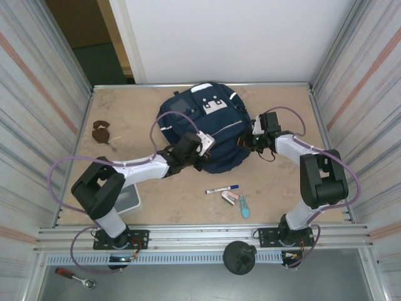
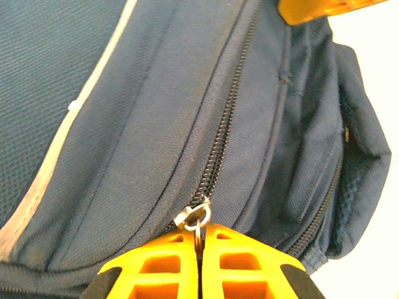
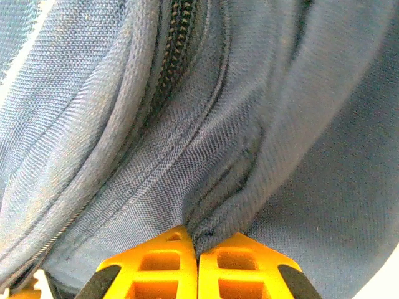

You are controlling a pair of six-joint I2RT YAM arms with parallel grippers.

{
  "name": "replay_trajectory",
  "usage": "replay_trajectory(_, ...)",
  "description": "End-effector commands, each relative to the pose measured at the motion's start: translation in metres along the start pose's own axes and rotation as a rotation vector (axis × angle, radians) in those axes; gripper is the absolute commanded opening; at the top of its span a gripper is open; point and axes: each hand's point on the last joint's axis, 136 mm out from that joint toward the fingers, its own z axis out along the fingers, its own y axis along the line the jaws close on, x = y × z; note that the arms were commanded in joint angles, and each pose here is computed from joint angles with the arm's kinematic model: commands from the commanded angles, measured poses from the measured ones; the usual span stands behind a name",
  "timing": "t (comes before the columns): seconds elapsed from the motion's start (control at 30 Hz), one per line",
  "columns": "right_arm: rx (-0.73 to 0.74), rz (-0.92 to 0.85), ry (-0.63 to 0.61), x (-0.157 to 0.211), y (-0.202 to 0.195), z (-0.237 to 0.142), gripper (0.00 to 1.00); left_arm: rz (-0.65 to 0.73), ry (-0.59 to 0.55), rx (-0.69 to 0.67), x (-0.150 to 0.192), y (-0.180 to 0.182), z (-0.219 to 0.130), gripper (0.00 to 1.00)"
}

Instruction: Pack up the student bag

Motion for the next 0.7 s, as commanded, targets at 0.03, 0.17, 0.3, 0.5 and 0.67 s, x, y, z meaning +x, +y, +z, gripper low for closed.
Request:
replay_trajectory(0.03,0.056,-0.029,-0.081,-0.022,-0.006,-0.018,0.22,0.03,-0.029,0.069,-0.031,-0.029,0.01,0.0)
replay_trajectory(0.17,0.076,-0.019,-0.091,-0.001,-0.014,-0.031,0.43,0.03,-0.026,0.081,-0.037,-0.035,0.018,0.0)
replay_trajectory(0.3,0.128,0.01,-0.111,0.03,-0.033,-0.036,0.55,0.036,-0.024,0.085,-0.035,-0.038,0.019,0.0)
replay_trajectory(0.5,0.074,0.039,-0.096,0.056,-0.031,-0.016,0.63,0.036,-0.017,0.079,-0.03,-0.036,0.017,0.0)
replay_trajectory(0.67,0.039,0.055,-0.079,0.054,-0.028,0.0,0.43,0.037,-0.003,0.045,-0.02,-0.03,0.012,0.0)
